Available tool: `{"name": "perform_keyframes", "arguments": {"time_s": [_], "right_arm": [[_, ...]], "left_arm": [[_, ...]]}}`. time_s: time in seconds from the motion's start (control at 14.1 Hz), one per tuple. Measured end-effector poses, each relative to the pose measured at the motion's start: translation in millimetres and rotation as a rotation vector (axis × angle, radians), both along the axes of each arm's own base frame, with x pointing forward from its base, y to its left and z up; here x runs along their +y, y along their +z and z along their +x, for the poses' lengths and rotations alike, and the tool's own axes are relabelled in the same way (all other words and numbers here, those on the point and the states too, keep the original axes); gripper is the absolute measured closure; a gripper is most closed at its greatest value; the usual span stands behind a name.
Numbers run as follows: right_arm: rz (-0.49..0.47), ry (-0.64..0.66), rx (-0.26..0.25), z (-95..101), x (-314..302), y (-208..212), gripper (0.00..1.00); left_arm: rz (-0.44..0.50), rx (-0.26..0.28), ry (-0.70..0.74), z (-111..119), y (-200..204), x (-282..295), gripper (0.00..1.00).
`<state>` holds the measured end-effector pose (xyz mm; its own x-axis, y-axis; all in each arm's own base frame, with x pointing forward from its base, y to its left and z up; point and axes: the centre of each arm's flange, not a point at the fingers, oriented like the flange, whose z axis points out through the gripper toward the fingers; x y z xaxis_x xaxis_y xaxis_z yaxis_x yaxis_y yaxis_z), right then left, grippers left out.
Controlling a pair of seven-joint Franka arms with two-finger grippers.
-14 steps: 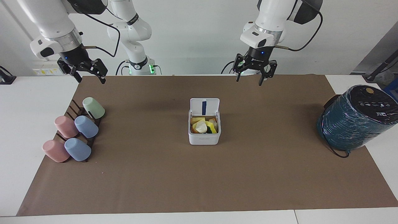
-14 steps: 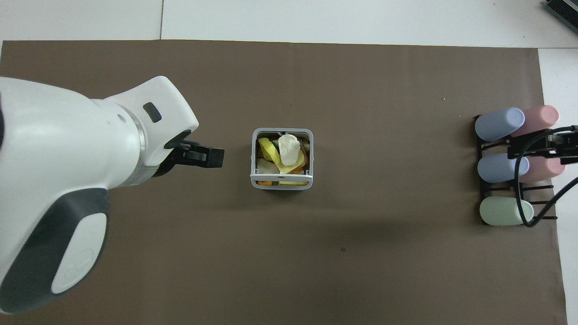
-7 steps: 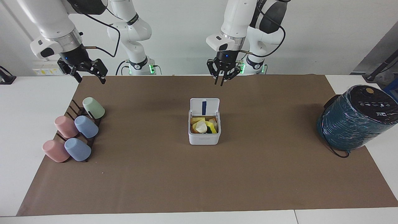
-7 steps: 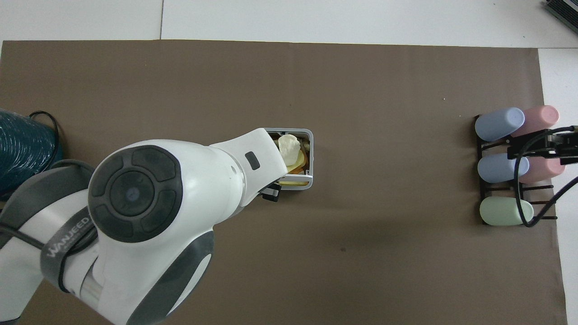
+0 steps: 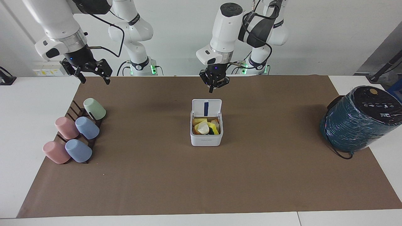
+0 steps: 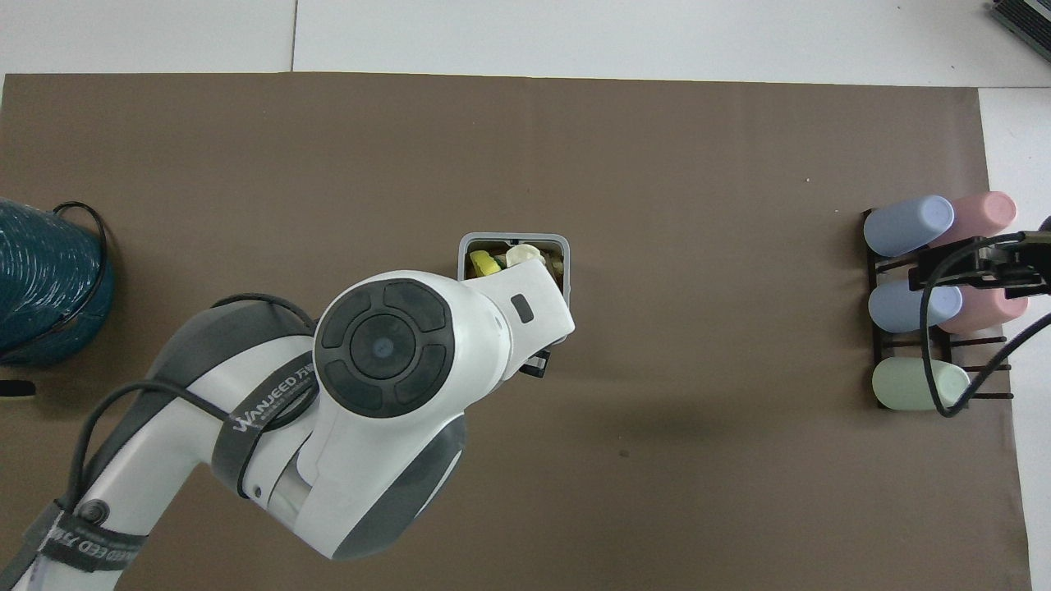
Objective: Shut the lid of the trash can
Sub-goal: 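Push the raised lid down over the bin with the left gripper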
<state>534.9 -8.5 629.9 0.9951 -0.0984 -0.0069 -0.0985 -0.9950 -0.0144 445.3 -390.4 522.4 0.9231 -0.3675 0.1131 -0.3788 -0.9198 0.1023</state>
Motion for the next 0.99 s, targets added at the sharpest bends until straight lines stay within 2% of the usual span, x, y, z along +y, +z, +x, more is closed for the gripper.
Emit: {"name": "perform_keyframes", "arguments": {"time_s": [0.28, 0.5, 0.78, 0.99], "right_arm": [[0.000, -0.001, 0.000, 0.0, -0.8, 0.0, 0.00], [0.000, -0.001, 0.000, 0.0, -0.8, 0.0, 0.00], [0.000, -0.001, 0.000, 0.0, -0.8, 0.0, 0.00], [0.000, -0.001, 0.000, 0.0, -0.8, 0.0, 0.00]], "left_arm": [[0.016, 0.020, -0.008, -4.1, -23.3, -3.9, 0.99], [-0.004, -0.003, -0.002, 1.3, -27.9, -6.0, 0.99], [-0.057, -0.068, 0.034, 23.5, -31.4, -1.0, 0.99], [-0.093, -0.115, 0.089, 54.6, -34.0, 16.5, 0.99]]}}
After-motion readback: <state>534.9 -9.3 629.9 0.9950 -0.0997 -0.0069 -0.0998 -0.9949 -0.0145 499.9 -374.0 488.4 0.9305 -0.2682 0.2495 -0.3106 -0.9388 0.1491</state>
